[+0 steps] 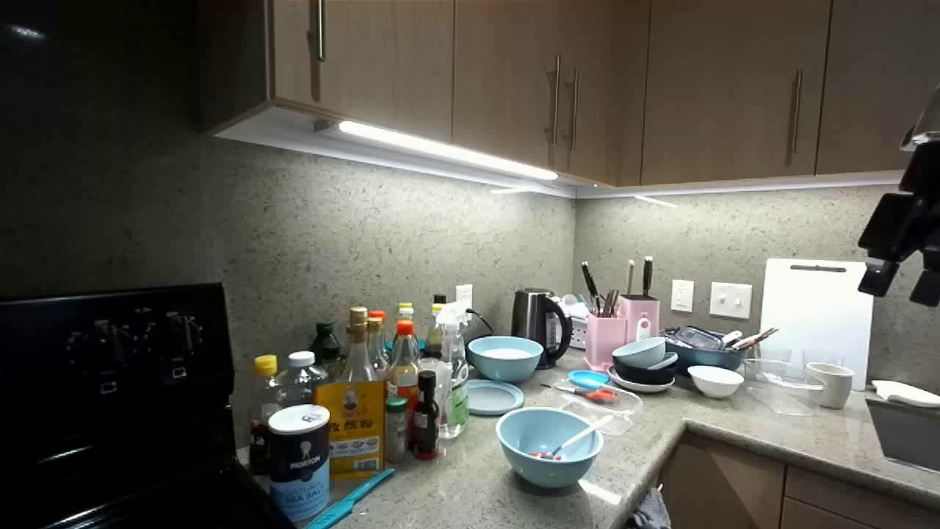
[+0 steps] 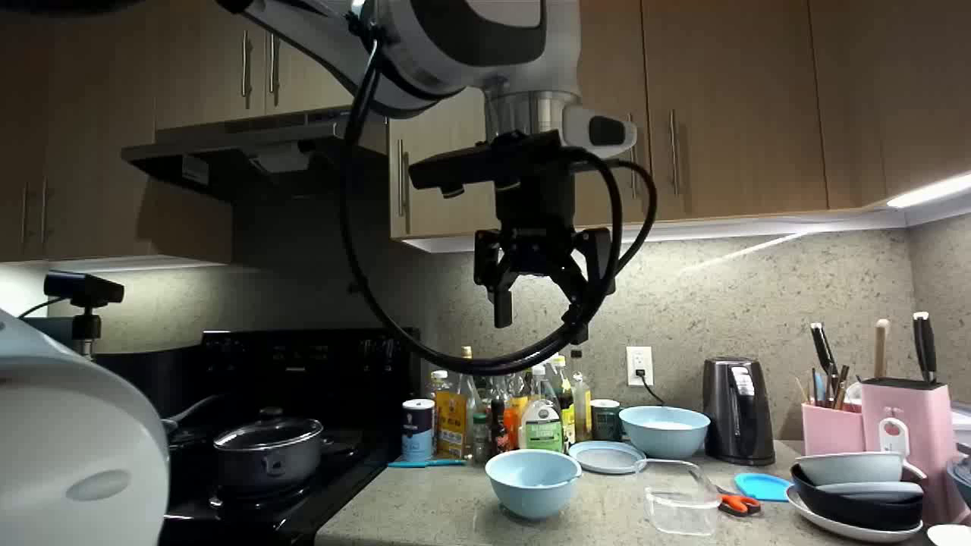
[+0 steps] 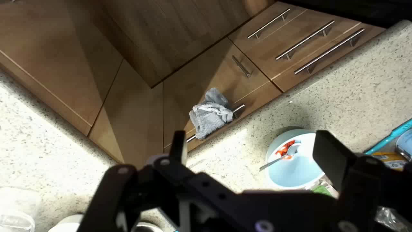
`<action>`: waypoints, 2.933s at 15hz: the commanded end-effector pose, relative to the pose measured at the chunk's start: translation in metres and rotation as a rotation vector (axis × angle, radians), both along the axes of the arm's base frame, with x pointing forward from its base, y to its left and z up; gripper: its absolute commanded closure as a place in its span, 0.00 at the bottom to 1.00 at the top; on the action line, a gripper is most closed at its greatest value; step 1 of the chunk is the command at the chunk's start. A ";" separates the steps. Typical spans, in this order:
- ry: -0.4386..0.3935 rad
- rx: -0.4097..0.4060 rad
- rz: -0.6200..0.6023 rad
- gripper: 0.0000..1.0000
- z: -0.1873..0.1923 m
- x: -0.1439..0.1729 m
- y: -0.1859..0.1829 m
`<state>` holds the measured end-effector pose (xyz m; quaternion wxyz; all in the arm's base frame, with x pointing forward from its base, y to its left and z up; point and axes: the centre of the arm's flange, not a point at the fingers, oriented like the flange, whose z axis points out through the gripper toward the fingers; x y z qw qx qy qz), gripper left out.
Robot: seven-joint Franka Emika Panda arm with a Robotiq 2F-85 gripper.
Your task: Use the spoon to stir the contents in the bowl
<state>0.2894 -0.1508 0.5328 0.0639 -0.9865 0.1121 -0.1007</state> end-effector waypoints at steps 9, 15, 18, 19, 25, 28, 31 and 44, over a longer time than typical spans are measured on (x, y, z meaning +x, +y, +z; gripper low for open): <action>-0.052 -0.059 0.033 0.00 0.004 0.023 0.008; -0.065 -0.211 0.241 0.00 0.011 0.082 0.076; -0.019 -0.300 0.314 0.00 -0.002 0.095 0.105; -0.032 -0.234 0.269 0.00 0.002 0.081 0.101; -0.026 -0.237 0.269 0.00 0.000 0.083 0.102; 0.070 -0.284 0.441 0.00 -0.006 0.122 0.093; 0.141 -0.282 0.557 0.00 -0.013 0.166 0.101; 0.276 -0.317 0.689 0.00 -0.053 0.225 0.147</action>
